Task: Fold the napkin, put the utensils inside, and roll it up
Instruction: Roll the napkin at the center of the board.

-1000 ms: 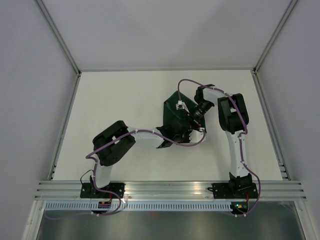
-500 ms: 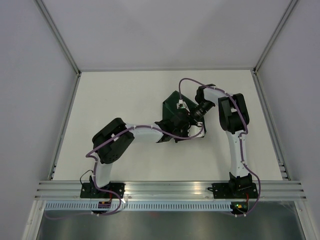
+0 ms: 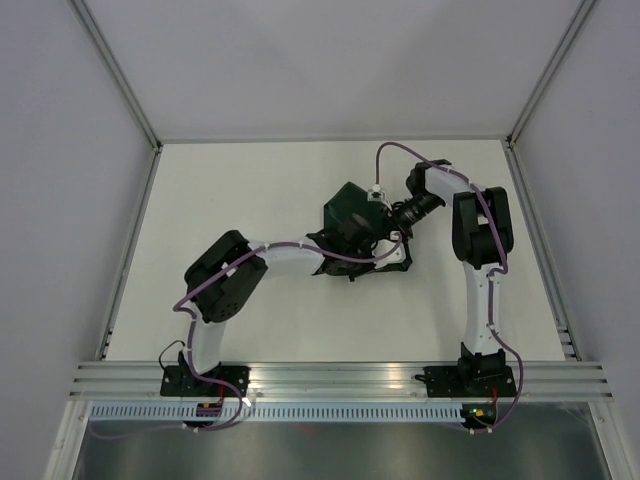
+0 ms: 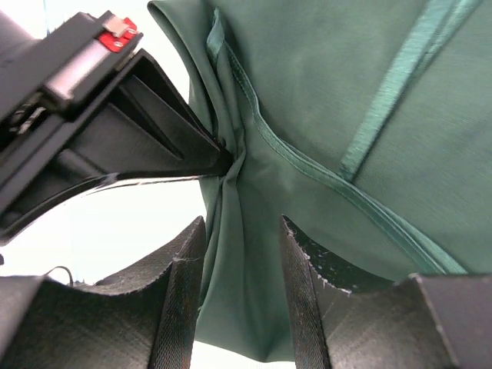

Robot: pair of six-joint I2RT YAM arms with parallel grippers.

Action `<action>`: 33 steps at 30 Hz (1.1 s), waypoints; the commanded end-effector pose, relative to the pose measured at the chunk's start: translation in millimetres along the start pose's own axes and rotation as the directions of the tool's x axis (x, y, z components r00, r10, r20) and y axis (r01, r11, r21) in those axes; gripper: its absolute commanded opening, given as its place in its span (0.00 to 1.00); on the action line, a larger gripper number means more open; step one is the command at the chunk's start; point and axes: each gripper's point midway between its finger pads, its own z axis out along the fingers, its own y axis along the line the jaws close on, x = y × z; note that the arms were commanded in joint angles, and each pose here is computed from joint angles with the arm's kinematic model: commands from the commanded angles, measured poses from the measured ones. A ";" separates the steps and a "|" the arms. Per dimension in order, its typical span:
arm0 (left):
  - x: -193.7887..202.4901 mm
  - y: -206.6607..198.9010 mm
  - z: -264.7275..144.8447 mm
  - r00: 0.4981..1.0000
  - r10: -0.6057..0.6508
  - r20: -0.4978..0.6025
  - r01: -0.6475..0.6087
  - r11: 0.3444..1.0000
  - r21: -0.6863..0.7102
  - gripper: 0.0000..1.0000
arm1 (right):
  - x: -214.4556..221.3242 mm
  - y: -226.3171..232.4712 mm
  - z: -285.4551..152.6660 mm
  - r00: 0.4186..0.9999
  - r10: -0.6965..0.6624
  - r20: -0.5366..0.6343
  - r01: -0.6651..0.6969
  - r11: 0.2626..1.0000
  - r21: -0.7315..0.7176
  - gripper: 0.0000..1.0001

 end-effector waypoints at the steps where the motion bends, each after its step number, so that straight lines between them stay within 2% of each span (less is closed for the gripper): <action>1: 44.9 -41.5 4.4 0.975 -0.154 -0.161 0.180 0.969 0.168 0.02 | -31.6 16.3 -25.0 0.992 -0.051 0.114 0.048 0.998 0.030 0.49; 8: 38.9 -38.6 -5.2 0.936 -0.303 -0.179 0.343 0.897 0.278 0.02 | -41.0 12.2 -72.2 0.956 -0.114 0.272 0.070 0.983 0.167 0.50; 14: 38.2 -50.9 -9.9 0.885 -0.416 -0.209 0.465 0.791 0.397 0.02 | -26.9 28.5 -93.6 0.922 -0.271 0.277 0.188 0.938 0.292 0.49; 15: 40.3 -53.9 -11.3 0.872 -0.432 -0.230 0.490 0.770 0.409 0.02 | -31.0 39.6 -99.1 0.905 -0.335 0.261 0.240 0.911 0.337 0.49; 18: 39.8 -58.7 -10.5 0.840 -0.470 -0.270 0.542 0.716 0.440 0.02 | -4.8 43.7 -79.5 0.911 -0.365 0.192 0.256 0.866 0.430 0.50; 19: 42.1 -60.6 -8.3 0.827 -0.486 -0.284 0.562 0.693 0.451 0.02 | -12.0 36.0 -74.6 0.888 -0.444 0.120 0.334 0.802 0.496 0.50; 21: 39.7 -59.2 -8.7 0.803 -0.518 -0.297 0.595 0.656 0.465 0.02 | -1.5 48.6 -60.8 0.870 -0.488 0.067 0.377 0.749 0.545 0.51; 22: 45.1 -61.7 -6.8 0.785 -0.529 -0.323 0.618 0.636 0.462 0.02 | -12.6 48.9 -58.4 0.837 -0.545 0.048 0.420 0.696 0.582 0.51; 24: 44.6 -58.4 -7.1 0.764 -0.551 -0.336 0.643 0.608 0.465 0.02 | -9.3 53.8 -54.9 0.811 -0.585 -0.018 0.465 0.625 0.626 0.53; 26: 46.9 -59.8 -6.1 0.741 -0.563 -0.366 0.669 0.581 0.463 0.02 | -12.1 62.9 -41.5 0.781 -0.620 -0.078 0.523 0.581 0.624 0.55; 33: 50.6 -63.4 -0.1 0.667 -0.601 -0.441 0.743 0.494 0.451 0.02 | 8.5 69.2 9.8 0.724 -0.655 -0.215 0.638 0.518 0.570 0.59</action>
